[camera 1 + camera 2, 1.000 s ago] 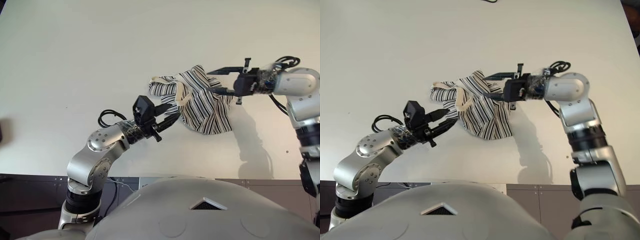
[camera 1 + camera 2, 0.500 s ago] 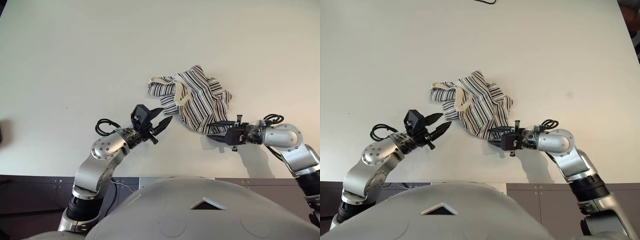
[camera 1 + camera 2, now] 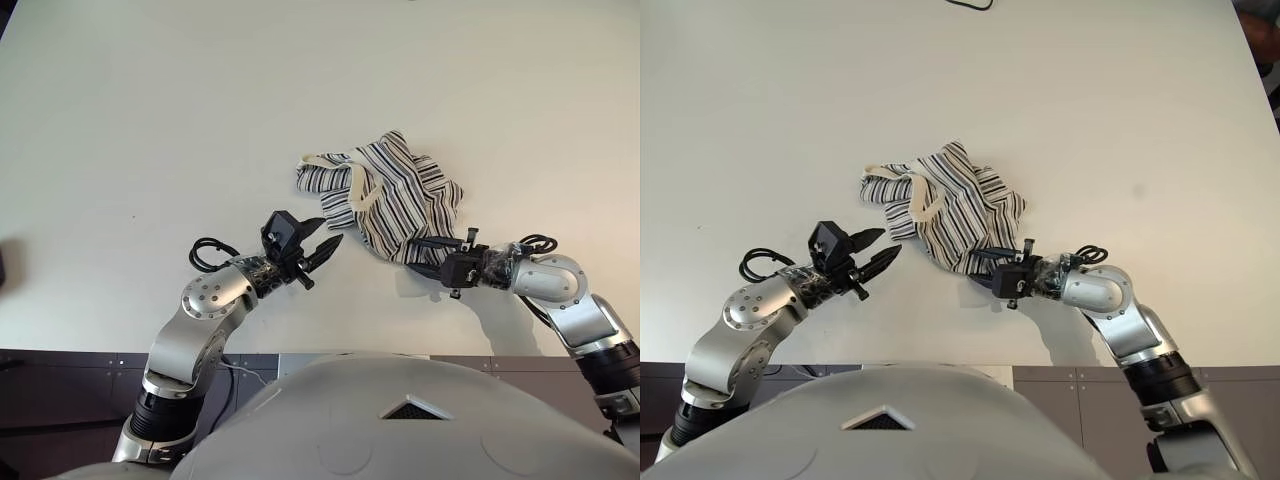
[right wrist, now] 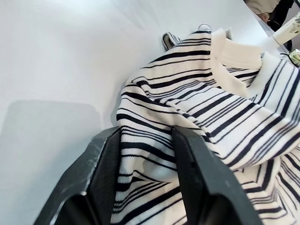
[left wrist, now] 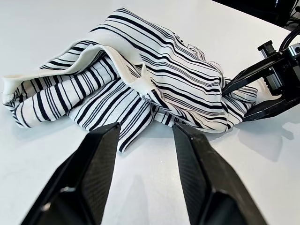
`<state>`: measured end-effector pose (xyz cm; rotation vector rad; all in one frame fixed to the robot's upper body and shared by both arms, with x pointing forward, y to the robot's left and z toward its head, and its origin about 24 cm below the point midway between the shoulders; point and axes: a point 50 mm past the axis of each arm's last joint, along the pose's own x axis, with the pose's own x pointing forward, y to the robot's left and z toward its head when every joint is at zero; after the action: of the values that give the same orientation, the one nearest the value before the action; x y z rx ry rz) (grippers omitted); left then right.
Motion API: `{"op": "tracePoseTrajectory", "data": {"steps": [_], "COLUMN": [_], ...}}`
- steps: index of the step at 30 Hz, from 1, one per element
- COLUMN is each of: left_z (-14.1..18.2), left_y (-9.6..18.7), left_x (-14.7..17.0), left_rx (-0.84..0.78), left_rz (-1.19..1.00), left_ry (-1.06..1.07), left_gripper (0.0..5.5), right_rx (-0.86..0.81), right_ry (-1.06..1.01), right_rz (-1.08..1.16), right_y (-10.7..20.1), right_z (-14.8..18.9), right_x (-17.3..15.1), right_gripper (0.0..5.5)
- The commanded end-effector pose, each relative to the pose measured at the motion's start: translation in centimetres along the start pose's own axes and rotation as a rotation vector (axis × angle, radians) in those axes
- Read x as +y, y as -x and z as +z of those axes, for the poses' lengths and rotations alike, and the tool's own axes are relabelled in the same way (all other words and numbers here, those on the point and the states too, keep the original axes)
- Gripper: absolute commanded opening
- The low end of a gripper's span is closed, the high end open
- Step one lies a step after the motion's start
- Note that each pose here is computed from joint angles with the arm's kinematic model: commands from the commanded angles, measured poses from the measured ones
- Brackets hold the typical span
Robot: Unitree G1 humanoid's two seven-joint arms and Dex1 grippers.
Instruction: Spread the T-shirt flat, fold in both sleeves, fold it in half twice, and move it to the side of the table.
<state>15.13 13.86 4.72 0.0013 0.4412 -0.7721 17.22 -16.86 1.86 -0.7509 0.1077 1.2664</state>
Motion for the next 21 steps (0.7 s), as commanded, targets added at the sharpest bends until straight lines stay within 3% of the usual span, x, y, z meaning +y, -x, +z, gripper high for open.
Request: {"op": "tracePoseTrajectory", "data": {"steps": [1,7,13,18,21], "left_z": [-0.3,-0.8,-0.6,-1.5,-2.0], "left_y": [-0.2,-0.5,-1.1,-1.1,-1.3], "left_x": [-0.1,0.3,1.0,0.7,0.5], "left_rx": [0.028,0.044,0.021,0.024,0.024], "left_rz": [0.003,0.003,0.022,0.055,0.081], "left_ry": [-0.013,-0.024,-0.029,0.003,0.019], "left_gripper": [2.06,2.09,2.09,2.09,2.09], "right_rx": [0.077,0.04,-0.002,-0.118,-0.276], "right_ry": [-0.031,-0.025,-0.015,-0.05,-0.15], "right_rz": [0.05,0.042,-0.011,0.007,0.06], "right_y": [-0.5,-1.0,-1.1,-0.4,0.7], "right_z": [-1.3,-1.0,-0.4,2.2,5.3], "right_x": [1.4,1.4,-1.2,-3.3,-5.4], "right_gripper": [1.86,1.11,0.12,0.12,0.12]}}
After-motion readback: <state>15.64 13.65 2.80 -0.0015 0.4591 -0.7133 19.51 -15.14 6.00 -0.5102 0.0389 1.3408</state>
